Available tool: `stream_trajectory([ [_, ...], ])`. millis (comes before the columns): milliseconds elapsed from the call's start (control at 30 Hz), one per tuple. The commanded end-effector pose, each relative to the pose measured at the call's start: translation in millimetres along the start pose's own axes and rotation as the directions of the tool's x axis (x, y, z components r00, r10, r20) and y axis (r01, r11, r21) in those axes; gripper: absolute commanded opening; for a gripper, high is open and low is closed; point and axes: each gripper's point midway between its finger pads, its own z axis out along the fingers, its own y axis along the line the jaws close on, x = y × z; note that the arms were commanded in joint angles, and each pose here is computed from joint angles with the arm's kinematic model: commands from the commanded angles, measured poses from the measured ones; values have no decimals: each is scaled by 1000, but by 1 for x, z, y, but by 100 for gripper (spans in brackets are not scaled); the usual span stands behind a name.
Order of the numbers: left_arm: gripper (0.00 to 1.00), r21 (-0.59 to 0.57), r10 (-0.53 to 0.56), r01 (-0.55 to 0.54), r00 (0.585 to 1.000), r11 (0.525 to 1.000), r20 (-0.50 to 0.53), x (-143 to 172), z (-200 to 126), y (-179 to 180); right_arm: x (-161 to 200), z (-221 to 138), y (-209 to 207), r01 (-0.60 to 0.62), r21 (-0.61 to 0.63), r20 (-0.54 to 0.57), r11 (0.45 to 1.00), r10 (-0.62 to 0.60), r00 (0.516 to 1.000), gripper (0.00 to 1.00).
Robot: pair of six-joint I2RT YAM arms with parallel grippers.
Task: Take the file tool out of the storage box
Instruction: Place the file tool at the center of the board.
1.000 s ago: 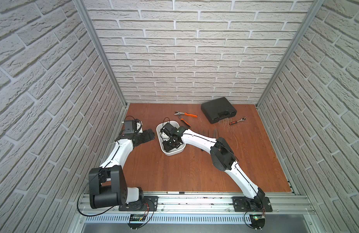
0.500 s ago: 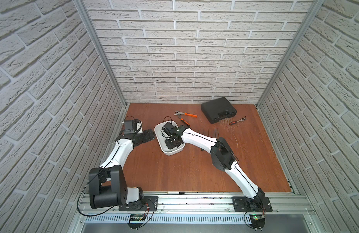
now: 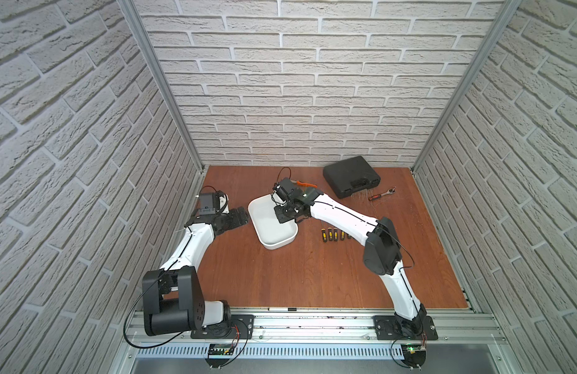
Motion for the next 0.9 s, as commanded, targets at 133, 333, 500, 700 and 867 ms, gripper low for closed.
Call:
stream_trajectory([
  [133, 93, 24, 5, -6, 999, 1000, 49, -14, -7, -3, 13, -60, -85, -205, 114, 110, 972, 193, 975, 2],
  [333, 93, 37, -1, -1, 999, 999, 40, -13, -5, -5, 83, -75, -178, -334, 279, 109, 900, 316, 942, 2],
  [500, 93, 42, -6, 4, 999, 999, 40, -13, -4, -5, 133, -76, -233, -372, 368, 47, 852, 382, 923, 2],
  [700, 93, 45, -9, 7, 999, 999, 44, -13, -4, -5, 157, -69, -270, -382, 390, -6, 838, 417, 909, 2],
  [867, 93, 43, -11, 9, 999, 999, 40, -13, -2, -4, 158, -56, -289, -357, 401, -44, 844, 407, 912, 2],
])
